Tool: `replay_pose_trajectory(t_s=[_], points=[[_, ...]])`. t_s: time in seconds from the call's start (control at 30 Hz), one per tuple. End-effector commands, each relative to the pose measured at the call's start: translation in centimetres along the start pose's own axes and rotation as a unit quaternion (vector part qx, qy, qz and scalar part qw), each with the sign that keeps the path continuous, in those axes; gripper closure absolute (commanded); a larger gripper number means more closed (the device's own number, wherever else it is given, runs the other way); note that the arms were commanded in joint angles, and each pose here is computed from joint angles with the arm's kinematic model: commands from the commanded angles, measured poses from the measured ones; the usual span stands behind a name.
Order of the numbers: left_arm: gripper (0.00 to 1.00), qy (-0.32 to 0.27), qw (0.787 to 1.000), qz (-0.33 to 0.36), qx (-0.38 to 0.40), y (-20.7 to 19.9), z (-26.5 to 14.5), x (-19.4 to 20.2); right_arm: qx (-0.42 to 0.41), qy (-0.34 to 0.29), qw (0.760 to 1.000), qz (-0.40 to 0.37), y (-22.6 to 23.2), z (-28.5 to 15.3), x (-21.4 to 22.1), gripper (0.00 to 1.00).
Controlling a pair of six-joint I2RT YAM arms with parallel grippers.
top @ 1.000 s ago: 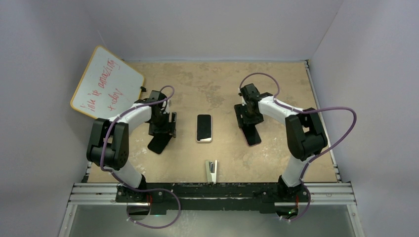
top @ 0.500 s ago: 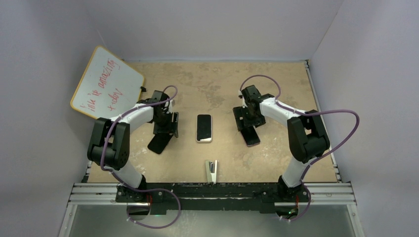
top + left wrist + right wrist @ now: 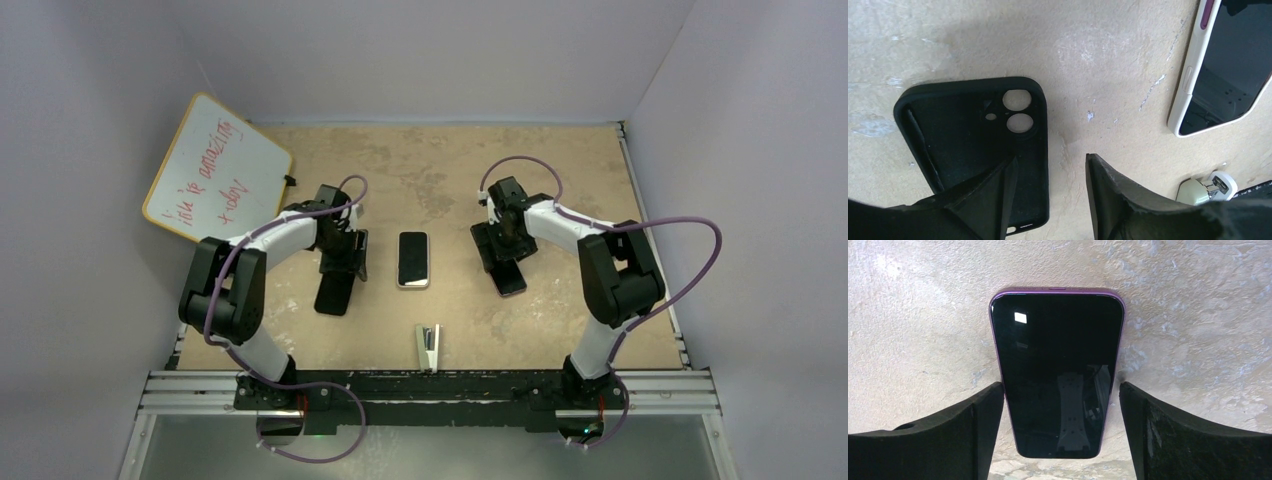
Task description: Put the phone into the phone case
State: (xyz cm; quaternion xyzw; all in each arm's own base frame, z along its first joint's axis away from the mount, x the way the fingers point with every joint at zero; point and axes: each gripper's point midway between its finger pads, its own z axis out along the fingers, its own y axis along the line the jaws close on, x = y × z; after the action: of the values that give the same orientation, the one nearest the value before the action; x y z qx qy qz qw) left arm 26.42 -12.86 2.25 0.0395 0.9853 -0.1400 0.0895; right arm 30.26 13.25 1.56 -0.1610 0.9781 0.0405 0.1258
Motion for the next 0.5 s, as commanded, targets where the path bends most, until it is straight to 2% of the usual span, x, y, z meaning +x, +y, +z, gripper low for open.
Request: replay_pose_trajectory(t_s=[0.0,0.13,0.23,0.37,0.43,0.47], points=[[0.50,0.006,1.000,0.002,-0.001,-0.7,1.5,0.3,-0.006,0.013,1.000,-0.015,0.1,1.4,1.2,0.17],[0.79,0.003,1.000,0.020,-0.006,-2.1,1.6,0.6,-0.008,-0.001,1.000,-0.023,0.1,1.2,1.2,0.31],[0.91,-0.010,0.999,0.041,0.008,-3.9,1.3,0.8,-0.018,-0.028,0.999,-0.037,0.5,0.3,0.6,0.43],[0.97,-0.018,0.997,0.058,0.039,-5.7,1.1,1.9,-0.045,-0.057,0.995,-0.070,1.6,-0.7,-0.2,0.49],[0.97,-0.016,0.997,0.055,0.048,-6.0,0.9,2.7,-0.052,-0.073,0.992,-0.089,2.1,-1.2,-0.5,0.52],[0.93,-0.016,0.997,0.051,0.055,-6.2,0.8,2.9,-0.055,-0.084,0.990,-0.102,2.4,-1.4,-0.6,0.54]])
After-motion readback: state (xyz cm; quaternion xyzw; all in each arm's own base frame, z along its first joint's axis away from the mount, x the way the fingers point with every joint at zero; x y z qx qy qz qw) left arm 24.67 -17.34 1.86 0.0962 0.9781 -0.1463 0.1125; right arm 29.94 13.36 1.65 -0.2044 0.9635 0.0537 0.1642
